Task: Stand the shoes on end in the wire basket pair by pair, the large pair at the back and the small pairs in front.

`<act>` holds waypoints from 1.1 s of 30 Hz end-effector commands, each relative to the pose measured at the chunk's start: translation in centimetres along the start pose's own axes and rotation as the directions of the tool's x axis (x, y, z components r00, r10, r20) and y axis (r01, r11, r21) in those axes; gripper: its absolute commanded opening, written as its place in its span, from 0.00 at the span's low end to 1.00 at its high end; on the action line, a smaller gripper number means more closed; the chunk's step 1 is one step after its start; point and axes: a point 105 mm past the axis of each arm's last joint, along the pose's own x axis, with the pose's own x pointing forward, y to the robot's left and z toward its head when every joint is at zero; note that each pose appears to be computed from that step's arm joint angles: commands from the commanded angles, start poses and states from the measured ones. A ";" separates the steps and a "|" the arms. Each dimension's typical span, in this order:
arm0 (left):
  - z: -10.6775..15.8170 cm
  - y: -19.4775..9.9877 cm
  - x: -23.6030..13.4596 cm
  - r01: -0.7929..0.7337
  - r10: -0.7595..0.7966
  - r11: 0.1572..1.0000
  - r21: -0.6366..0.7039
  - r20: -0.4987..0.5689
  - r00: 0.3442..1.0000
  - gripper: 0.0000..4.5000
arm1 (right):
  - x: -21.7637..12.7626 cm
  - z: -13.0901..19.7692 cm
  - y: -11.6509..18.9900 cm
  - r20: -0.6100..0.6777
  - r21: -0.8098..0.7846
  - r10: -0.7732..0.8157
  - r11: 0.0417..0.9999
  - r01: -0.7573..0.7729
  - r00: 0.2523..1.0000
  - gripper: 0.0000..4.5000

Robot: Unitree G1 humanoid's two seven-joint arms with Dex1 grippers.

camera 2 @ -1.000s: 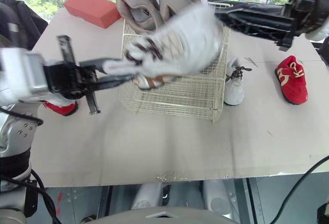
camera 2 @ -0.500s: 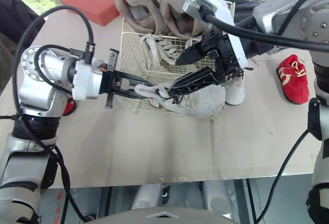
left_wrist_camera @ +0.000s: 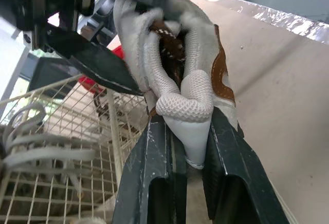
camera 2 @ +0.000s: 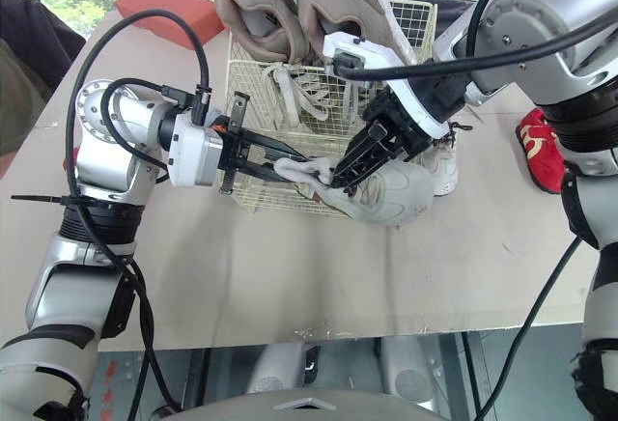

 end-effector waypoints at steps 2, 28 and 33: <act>0.8 0.9 -0.6 -0.063 0.062 0.995 0.076 0.007 0.998 0.03 | -0.5 0.4 0.6 -0.023 -0.076 0.015 0.997 -0.017 1.000 0.00; 3.1 -6.7 -3.5 -0.554 0.790 0.165 -0.816 -0.227 0.570 0.99 | -4.3 5.6 1.8 0.937 -0.268 0.161 0.900 0.343 0.309 0.00; 3.5 -8.6 -4.4 -0.614 0.816 0.110 -0.782 -0.282 0.505 0.99 | -2.2 8.6 1.5 0.987 -0.152 0.105 0.868 0.474 0.125 0.00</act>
